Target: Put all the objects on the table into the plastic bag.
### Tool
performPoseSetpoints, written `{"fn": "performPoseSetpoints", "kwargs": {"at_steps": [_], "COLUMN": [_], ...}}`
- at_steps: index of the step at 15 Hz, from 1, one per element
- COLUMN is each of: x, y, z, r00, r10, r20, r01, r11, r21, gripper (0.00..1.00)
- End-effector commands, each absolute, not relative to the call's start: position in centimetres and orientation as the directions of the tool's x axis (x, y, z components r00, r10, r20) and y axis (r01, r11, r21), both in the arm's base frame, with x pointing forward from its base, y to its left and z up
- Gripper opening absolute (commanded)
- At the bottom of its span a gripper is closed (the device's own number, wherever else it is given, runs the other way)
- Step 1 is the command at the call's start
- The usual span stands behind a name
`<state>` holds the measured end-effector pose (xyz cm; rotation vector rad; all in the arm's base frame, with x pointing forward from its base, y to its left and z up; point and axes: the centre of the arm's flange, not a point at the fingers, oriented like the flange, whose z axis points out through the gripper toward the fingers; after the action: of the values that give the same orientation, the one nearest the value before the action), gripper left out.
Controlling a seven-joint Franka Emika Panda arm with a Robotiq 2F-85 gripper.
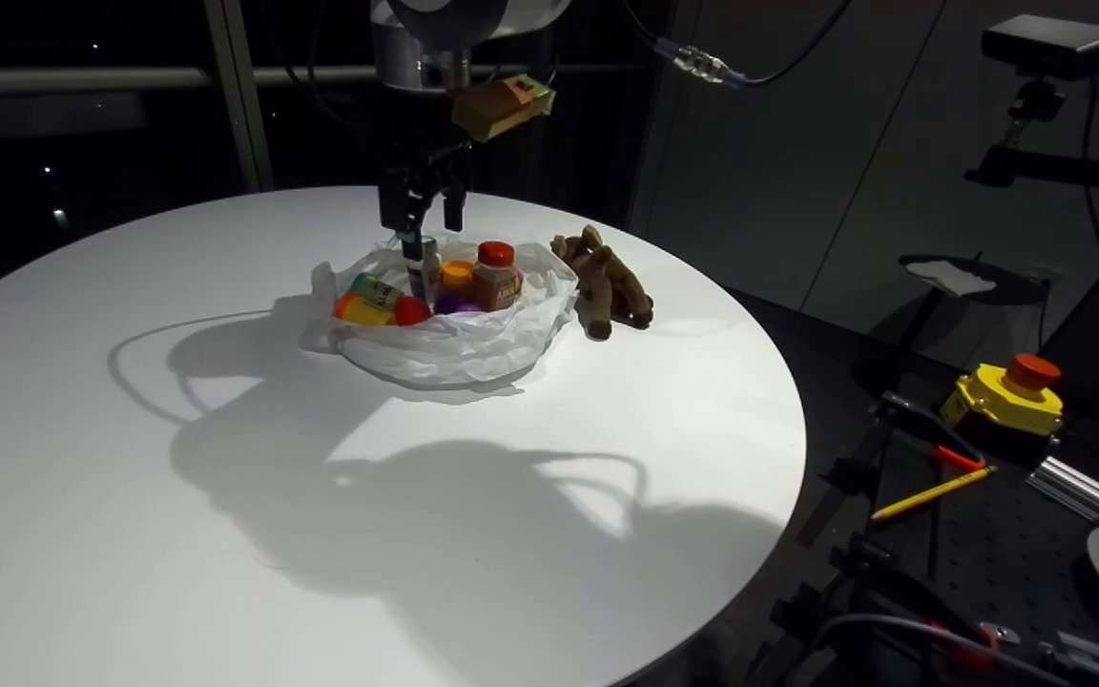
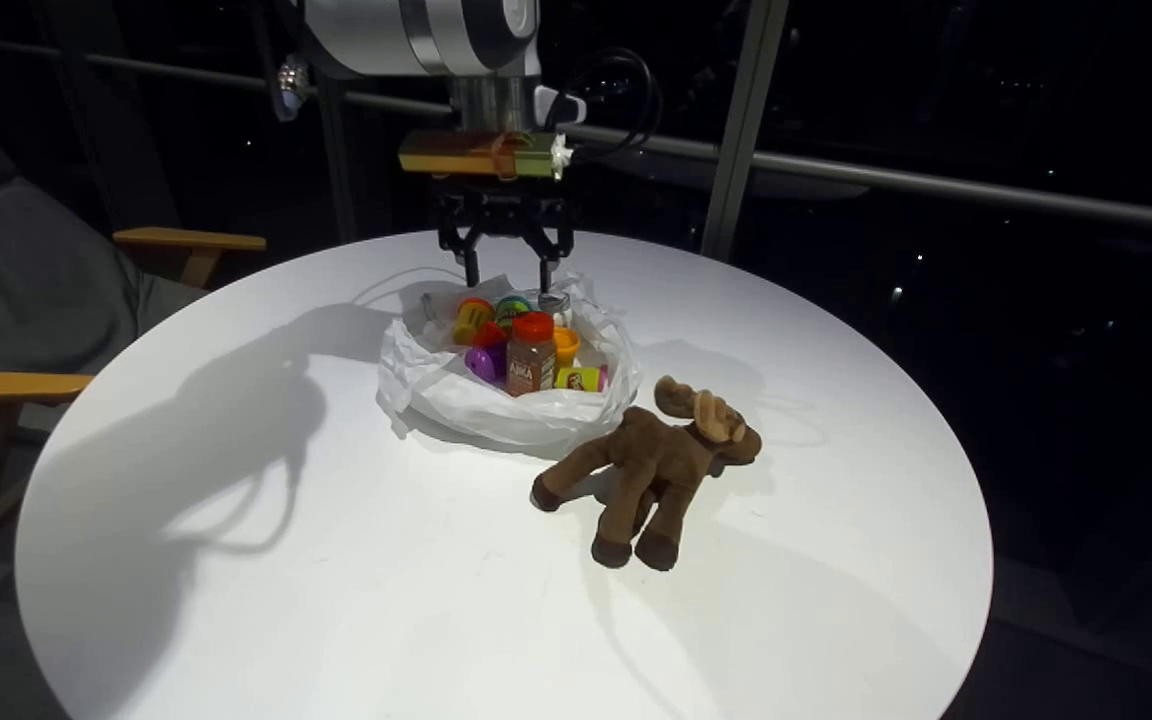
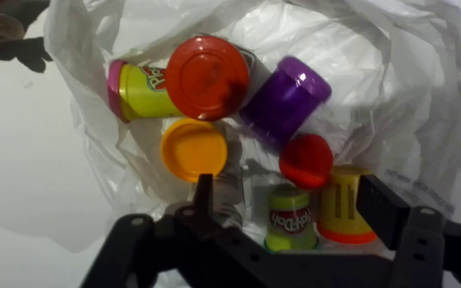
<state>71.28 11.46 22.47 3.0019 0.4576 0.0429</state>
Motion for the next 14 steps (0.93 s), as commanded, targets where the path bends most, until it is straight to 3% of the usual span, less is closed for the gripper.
{"fn": "performPoseSetpoints", "kwargs": {"at_steps": [1, 7, 14], "x": [70.6, 66.3, 61.5], "y": [13.4, 11.3, 0.1], "z": [27.0, 35.9, 39.5], "r00": [0.943, 0.969, 0.991], "r10": [0.32, 0.183, -0.059], "r20": [0.092, 0.168, 0.119], "r01": [0.314, 0.181, -0.049], "r11": [-0.946, -0.983, -0.995], "r21": [0.075, 0.024, -0.088], "gripper": [1.0, 1.0, 1.0]}}
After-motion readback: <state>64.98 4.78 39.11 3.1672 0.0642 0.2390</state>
